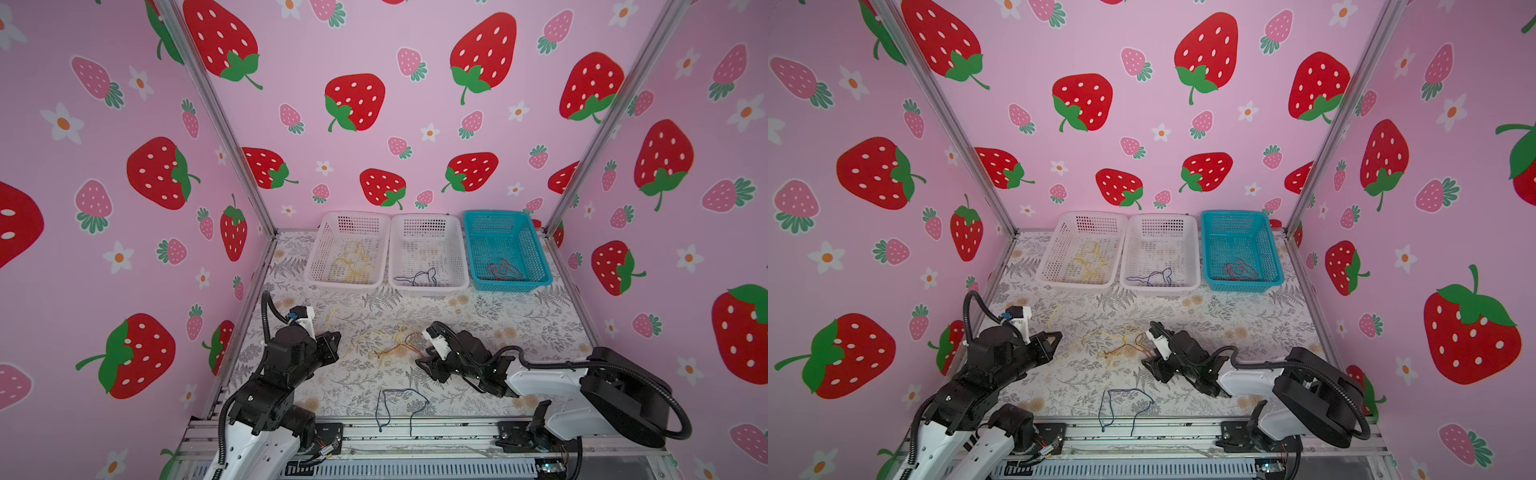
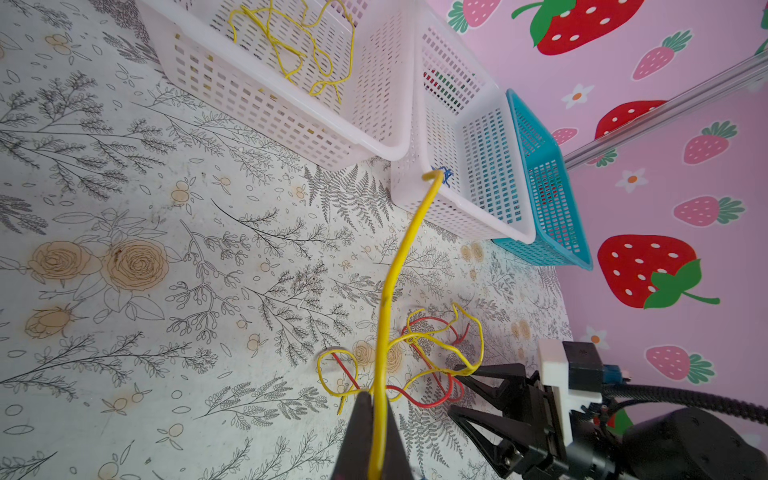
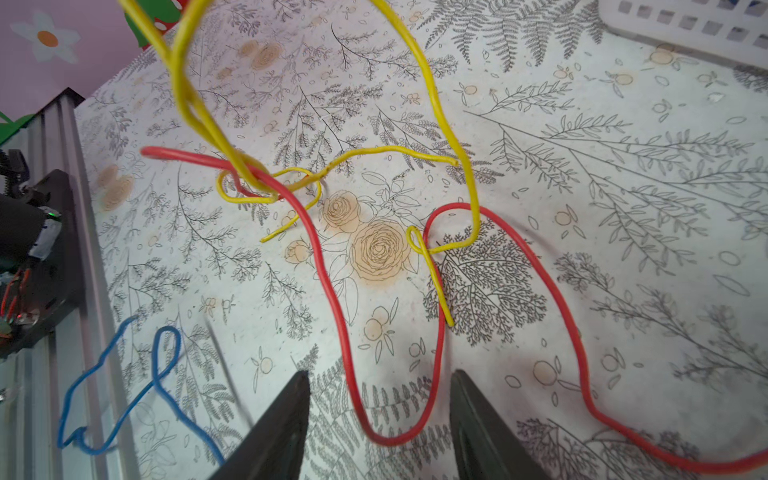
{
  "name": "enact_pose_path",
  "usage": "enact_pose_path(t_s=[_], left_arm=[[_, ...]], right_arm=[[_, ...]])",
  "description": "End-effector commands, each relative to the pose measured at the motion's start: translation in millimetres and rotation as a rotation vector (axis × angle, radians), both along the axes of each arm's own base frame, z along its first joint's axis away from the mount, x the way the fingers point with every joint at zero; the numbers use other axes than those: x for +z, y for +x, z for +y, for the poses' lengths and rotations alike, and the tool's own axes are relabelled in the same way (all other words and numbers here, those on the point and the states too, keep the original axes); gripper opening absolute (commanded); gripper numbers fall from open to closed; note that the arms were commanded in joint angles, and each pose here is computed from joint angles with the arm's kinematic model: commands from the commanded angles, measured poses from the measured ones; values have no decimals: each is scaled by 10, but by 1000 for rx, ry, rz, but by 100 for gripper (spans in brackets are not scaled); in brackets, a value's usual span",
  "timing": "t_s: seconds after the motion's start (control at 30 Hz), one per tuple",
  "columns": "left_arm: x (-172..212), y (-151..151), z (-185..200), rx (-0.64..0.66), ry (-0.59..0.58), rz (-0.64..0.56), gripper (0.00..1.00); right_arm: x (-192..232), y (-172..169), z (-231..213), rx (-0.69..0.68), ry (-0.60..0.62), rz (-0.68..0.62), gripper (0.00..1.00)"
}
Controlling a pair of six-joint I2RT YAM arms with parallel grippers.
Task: Untangle the cables
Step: 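Lower the right gripper to the tangle and grasp a red wire, then lift the red wire with the right gripper while the left carries yellow wire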
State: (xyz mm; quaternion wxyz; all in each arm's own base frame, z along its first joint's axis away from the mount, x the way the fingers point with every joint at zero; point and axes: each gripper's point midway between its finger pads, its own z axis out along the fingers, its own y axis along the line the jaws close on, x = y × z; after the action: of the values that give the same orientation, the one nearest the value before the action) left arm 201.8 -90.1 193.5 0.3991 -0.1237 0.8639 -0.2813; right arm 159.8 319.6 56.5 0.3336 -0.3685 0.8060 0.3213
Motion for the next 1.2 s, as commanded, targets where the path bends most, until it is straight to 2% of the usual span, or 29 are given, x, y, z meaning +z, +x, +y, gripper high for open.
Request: enact_pose_path(t_s=[0.0,0.03,0.3,0.47,0.73,1.0,1.1,1.17], left_arm=[[102,-14,44,13,14,-30,0],[98,-11,43,13,14,-30,0],[82,-1,42,14,16,-22,0],[63,1,43,16,17,-16,0],[15,25,52,23,31,7,0],[-35,55,44,24,37,25,0],[-25,67,74,39,49,22,0],[22,97,115,56,67,10,0]], right_arm=[[137,86,127,-11,45,-31,52],[128,86,128,-11,42,-32,52],[204,71,102,-11,53,-36,15],[453,-17,78,24,112,-50,0],[840,-265,36,130,222,-63,0],[982,-633,98,340,288,-30,0],[954,-759,114,411,271,-4,0],[830,-749,119,394,217,19,0]])
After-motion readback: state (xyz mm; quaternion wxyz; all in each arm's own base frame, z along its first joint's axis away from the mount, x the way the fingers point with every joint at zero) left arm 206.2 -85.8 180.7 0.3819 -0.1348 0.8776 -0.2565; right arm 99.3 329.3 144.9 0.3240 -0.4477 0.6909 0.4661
